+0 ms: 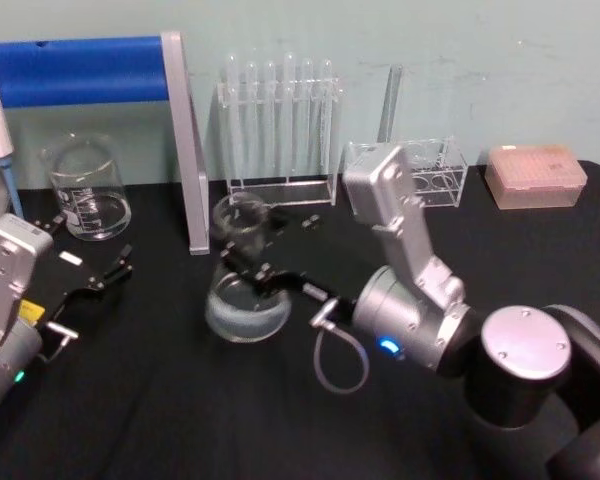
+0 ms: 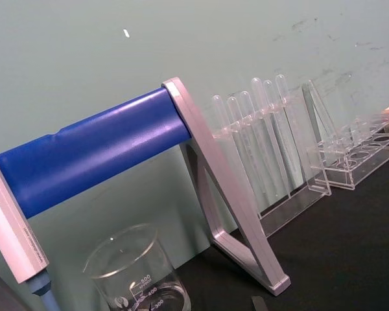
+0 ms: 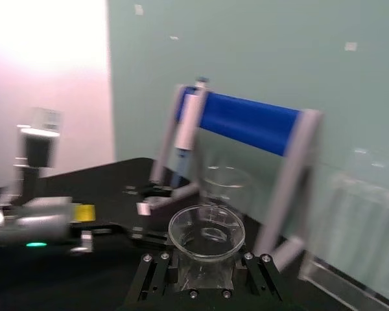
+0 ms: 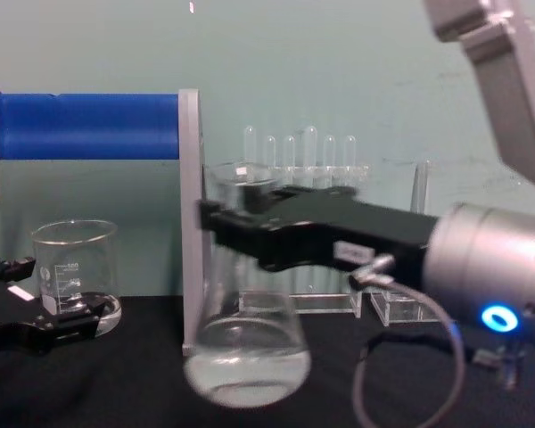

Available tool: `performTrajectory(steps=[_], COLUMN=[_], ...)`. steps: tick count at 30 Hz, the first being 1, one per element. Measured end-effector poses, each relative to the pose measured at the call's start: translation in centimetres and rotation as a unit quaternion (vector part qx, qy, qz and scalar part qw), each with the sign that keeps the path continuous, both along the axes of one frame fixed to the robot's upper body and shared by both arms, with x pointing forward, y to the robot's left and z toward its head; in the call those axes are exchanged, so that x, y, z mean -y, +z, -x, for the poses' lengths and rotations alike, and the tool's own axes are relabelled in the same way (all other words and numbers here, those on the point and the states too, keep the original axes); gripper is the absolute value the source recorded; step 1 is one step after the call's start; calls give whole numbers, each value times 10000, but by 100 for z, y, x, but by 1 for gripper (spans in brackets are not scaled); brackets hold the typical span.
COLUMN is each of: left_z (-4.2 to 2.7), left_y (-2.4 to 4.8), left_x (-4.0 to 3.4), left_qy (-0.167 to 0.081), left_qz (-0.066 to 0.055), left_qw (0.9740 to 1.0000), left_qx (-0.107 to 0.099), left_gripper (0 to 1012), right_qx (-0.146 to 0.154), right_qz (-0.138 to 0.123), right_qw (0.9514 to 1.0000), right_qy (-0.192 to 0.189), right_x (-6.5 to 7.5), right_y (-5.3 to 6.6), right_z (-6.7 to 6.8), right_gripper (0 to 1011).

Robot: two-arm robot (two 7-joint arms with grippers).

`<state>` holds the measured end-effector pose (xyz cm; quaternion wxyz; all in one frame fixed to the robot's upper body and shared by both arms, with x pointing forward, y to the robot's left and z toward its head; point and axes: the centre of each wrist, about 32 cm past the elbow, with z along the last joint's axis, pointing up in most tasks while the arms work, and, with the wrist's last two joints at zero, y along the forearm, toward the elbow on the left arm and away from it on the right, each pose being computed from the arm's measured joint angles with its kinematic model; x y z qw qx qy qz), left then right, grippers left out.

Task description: Grasp the erlenmeyer flask with one hand, shake it three times, then place it back.

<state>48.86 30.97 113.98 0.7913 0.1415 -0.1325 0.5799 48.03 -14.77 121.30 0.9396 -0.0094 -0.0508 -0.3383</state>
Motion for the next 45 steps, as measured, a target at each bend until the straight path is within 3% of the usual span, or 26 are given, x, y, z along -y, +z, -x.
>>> performTrajectory(steps=[9, 17, 23, 32, 45], left_z=[0, 0, 0, 0, 0], left_y=[0, 0, 0, 0, 0], left_x=[0, 0, 0, 0, 0], left_qy=[0, 0, 0, 0, 0], left_qz=[0, 0, 0, 1, 0], left_qw=[10000, 10000, 10000, 10000, 10000], left_qx=[0, 0, 0, 0, 0], left_gripper=[1000, 1001, 1001, 1001, 1001], right_qx=[104, 195, 253, 252, 158], right_qz=[117, 198, 219, 185, 17], right_qw=[9961, 9852, 9775, 9775, 9920], right_qy=[-864, -1694, -2080, -2085, -1251], right_x=[363, 714, 880, 870, 520], right_y=[16, 32, 45, 46, 60], right_z=[-145, -240, -270, -274, -194], right_gripper=[450, 450, 450, 450, 450])
